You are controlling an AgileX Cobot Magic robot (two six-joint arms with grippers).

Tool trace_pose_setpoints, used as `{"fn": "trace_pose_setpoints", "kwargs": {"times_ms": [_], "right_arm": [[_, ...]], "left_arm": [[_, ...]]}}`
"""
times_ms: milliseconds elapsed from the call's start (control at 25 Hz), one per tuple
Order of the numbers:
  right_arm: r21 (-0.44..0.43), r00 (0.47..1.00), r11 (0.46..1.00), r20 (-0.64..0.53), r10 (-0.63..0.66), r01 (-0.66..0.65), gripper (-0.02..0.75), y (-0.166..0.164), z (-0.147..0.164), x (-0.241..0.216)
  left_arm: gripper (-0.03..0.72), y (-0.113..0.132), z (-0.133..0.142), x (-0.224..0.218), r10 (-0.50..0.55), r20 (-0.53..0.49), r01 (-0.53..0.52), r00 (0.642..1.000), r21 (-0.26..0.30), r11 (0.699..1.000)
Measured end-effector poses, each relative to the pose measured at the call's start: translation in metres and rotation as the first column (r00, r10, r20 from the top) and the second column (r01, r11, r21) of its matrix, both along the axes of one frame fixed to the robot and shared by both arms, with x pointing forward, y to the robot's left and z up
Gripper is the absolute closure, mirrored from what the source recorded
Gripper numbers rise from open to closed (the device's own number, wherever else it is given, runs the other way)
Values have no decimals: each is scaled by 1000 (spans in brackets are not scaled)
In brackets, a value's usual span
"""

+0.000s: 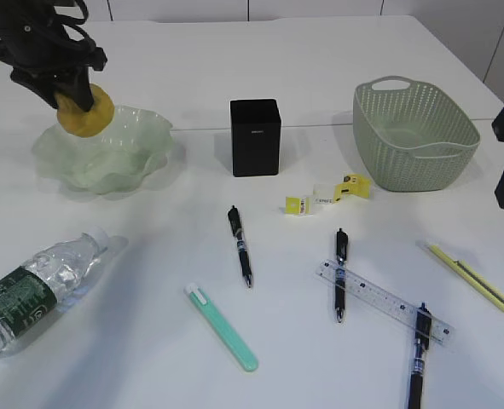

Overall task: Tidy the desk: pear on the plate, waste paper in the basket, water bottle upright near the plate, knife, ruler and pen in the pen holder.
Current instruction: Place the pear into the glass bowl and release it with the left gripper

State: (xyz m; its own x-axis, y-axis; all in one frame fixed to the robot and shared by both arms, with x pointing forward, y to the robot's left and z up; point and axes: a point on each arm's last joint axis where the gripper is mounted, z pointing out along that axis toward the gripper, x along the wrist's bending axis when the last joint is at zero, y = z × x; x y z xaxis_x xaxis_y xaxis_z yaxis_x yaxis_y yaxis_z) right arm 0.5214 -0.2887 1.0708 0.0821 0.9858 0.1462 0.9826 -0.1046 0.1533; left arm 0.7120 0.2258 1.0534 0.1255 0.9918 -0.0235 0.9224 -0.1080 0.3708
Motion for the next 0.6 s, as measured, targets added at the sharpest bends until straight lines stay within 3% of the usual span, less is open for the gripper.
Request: {"fn": "trace_pose_setpoints", "kwargs": {"times_ms": [320, 600], "right_arm": [[0, 1000, 1000, 0, 0, 0, 296, 0, 0, 0], [0, 1000, 1000, 0, 0, 0, 296, 0, 0, 0]], "left_arm": [[400, -4, -20, 26, 10, 74, -6, 997, -53, 999], [399, 17, -53, 39, 60, 23, -58, 998, -71, 996]]}}
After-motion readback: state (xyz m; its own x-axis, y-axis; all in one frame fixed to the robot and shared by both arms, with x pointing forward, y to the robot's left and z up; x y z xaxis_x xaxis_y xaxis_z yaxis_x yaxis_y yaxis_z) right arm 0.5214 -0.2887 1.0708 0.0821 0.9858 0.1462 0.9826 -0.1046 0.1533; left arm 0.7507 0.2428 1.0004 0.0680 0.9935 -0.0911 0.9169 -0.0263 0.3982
